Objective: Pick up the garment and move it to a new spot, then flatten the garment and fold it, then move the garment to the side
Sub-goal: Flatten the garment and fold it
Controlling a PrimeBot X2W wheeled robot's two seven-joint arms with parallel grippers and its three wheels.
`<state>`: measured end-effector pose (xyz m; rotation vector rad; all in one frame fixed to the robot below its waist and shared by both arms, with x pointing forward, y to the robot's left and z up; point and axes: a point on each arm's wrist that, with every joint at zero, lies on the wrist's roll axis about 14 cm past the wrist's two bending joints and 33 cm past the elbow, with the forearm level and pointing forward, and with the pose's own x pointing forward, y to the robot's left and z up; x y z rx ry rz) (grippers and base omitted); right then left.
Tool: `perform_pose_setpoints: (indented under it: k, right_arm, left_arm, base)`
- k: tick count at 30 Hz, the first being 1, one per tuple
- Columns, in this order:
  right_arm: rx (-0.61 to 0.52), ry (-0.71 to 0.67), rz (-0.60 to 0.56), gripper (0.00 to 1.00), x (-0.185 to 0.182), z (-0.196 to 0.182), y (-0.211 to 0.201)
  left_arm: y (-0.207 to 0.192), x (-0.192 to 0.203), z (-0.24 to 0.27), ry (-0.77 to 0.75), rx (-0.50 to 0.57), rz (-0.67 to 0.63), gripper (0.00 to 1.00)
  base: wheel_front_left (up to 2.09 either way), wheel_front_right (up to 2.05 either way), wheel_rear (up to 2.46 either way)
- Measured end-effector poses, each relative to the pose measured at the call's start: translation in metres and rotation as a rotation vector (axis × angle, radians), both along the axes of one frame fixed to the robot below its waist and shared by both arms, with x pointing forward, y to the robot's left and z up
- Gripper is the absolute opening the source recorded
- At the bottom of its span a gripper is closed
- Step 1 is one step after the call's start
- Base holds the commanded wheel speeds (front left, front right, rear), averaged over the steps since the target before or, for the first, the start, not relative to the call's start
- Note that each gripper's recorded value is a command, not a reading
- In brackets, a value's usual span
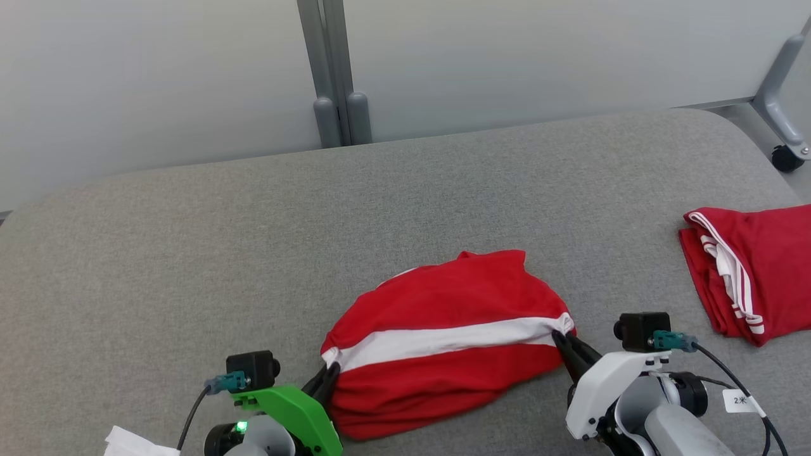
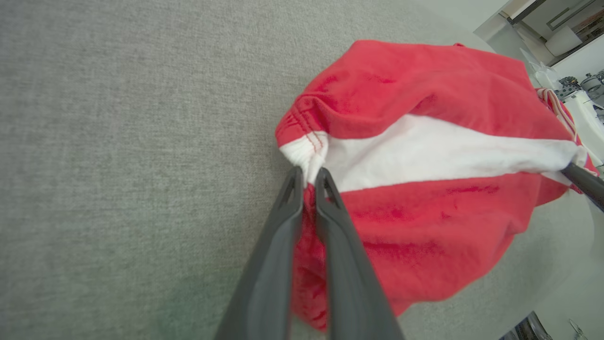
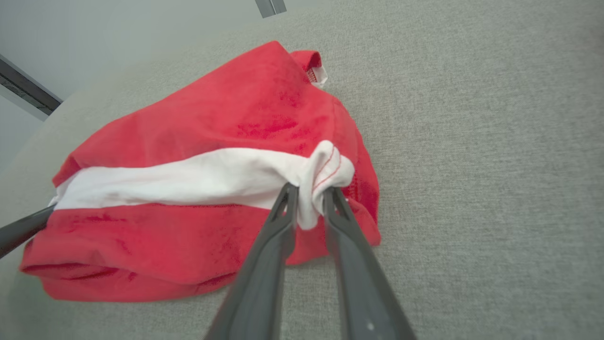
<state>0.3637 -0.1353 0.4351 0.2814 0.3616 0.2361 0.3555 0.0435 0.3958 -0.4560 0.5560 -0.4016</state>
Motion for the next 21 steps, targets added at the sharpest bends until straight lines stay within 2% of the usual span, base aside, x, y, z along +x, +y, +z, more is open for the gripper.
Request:
perform_pose_setpoints:
  k: [5, 11, 16, 21]
  right_arm:
    - [0.009, -0.088, -0.013, 0.0, 0.007, 0.02, -0.002]
    - [0.014, -0.271, -0.035, 0.0, 0.018, 0.07, -0.013]
    - [0.006, -0.429, -0.043, 0.0, 0.029, 0.126, -0.023]
    - [-0.005, -0.468, -0.015, 0.0, 0.043, 0.162, -0.023]
  left_arm:
    - [-0.003, 0.009, 0.019, -0.083, -0.037, 0.012, 0.0]
    - [-0.006, 0.027, 0.07, -0.249, -0.137, 0.036, 0.0]
    - [-0.018, 0.045, 0.126, -0.398, -0.213, -0.001, 0.0]
    - [-0.038, 0.066, 0.171, -0.482, -0.247, -0.073, 0.0]
  base:
    - [0.0, 0.0, 0.0]
    - [0.0, 0.0, 0.0]
    - [0.0, 0.0, 0.0]
    - [0.0, 0.0, 0.0]
